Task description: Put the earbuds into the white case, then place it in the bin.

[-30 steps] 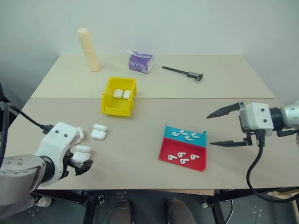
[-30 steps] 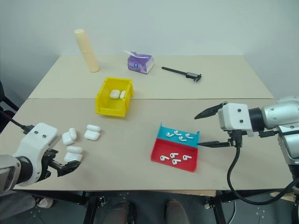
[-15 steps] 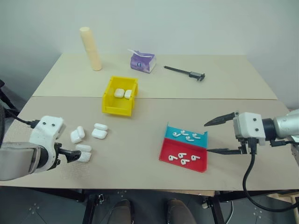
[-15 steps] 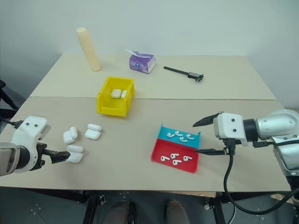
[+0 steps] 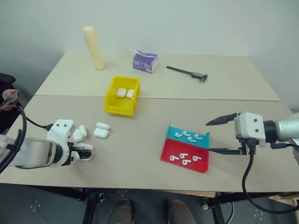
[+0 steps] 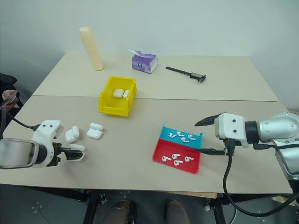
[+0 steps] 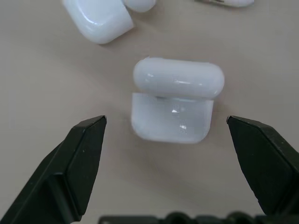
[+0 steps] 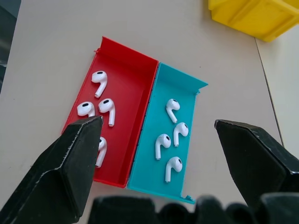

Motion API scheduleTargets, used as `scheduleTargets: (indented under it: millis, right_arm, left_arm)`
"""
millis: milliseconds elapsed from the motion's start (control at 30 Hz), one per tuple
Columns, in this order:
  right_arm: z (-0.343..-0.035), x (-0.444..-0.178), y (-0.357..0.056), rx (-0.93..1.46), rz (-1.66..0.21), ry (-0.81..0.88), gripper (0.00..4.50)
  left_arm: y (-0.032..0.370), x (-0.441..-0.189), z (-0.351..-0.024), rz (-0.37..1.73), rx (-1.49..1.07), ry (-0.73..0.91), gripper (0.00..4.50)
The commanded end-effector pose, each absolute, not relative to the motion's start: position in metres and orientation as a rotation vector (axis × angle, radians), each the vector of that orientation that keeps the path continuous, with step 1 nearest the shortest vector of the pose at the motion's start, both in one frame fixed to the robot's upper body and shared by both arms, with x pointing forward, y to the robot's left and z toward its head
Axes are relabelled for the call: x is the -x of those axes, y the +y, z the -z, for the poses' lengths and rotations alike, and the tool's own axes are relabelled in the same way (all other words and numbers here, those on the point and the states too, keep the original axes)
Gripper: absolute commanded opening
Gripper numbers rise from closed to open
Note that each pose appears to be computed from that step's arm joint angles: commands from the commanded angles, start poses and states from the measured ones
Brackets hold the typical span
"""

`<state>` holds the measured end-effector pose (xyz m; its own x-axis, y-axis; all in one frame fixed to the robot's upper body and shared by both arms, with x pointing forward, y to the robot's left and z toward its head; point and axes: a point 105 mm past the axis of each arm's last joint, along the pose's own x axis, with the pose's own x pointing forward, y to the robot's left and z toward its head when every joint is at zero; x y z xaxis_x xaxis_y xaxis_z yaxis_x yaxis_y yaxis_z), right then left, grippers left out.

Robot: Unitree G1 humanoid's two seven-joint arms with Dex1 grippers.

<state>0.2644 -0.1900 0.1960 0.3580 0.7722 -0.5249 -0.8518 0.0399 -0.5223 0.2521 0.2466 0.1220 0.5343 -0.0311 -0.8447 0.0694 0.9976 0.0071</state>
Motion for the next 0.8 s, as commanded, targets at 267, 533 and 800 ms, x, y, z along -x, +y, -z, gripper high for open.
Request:
scheduleTargets:
  millis: [267,533,800]
  right_arm:
    - [-0.205,-0.266,-0.186,0.915,-1.232,0.068,4.43]
    - [-0.204,-0.266,-0.187,0.913,-1.228,0.072,4.43]
    - [-0.202,-0.266,-0.188,0.919,-1.221,0.077,4.43]
  left_arm:
    - [0.250,-0.255,-0.113,0.018,-0.112,1.078,4.50]
    - [0.245,-0.262,-0.112,0.002,-0.146,1.059,4.50]
    - [0.245,-0.264,-0.112,0.004,-0.165,1.062,4.50]
